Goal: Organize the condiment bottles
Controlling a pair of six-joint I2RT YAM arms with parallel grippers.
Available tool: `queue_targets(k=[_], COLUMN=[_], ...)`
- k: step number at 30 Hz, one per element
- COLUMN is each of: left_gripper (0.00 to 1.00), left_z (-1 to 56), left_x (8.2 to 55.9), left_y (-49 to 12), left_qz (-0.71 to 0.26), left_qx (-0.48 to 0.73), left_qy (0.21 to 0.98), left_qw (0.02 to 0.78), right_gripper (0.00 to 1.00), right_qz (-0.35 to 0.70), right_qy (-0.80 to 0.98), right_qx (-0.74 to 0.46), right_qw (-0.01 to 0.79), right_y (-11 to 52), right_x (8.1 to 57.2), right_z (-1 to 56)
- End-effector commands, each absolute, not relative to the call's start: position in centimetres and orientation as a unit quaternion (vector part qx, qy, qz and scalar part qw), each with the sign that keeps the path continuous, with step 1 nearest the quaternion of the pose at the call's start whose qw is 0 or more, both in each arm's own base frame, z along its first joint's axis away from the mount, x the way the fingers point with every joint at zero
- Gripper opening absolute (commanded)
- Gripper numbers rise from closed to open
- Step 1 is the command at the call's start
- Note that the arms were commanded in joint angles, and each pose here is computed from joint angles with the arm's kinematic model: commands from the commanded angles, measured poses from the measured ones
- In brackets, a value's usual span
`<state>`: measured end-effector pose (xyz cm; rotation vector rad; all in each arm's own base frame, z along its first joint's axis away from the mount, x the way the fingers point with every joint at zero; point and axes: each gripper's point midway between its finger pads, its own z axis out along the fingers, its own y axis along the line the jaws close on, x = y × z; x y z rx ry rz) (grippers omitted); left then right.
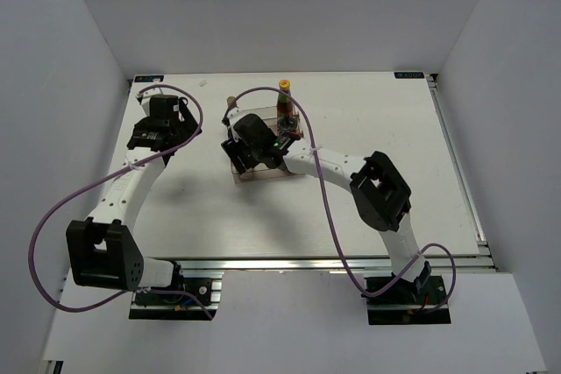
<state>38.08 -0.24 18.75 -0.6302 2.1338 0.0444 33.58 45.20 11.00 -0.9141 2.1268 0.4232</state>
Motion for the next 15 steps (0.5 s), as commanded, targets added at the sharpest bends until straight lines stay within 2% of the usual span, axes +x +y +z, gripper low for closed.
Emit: queue_targets(k=[1,2,3,8,15], left_gripper=[0.98,0.98,0.98,0.98,0.98], left_z=[19.2,19.1,19.1,19.3,19.8], left_x=[38.3,38.2,38.2,38.1,37.8], left_y=[-0.2,-0.3,-0.2,-0.4,-0.3], left_qz=[0.009,0.009,0.009,0.005,0.005], left_qx=[-0.255,-0.255,-0.255,-0.255,-0.251], left_qy=[0.856,0.856,0.856,0.856,0.854], left_qw=[0.45,0.449,0.449,0.451,0.455], right_gripper=[0.69,0.76,0.89,0.89,0.89], right_qz=[0.211,0.213,0.214,0.219,0.248], right_qy=[0.805,0.804,0.803,0.796,0.744], right_qx=[-0.338,-0.338,-0.338,-0.339,-0.346], right_qw=[0.439,0.44,0.441,0.45,0.515], right_y=[47.5,47.4,47.3,46.9,45.0], right_x=[34.6,34.5,34.4,34.0,32.9], right_z=[16.4,16.6,17.0,19.0,28.1])
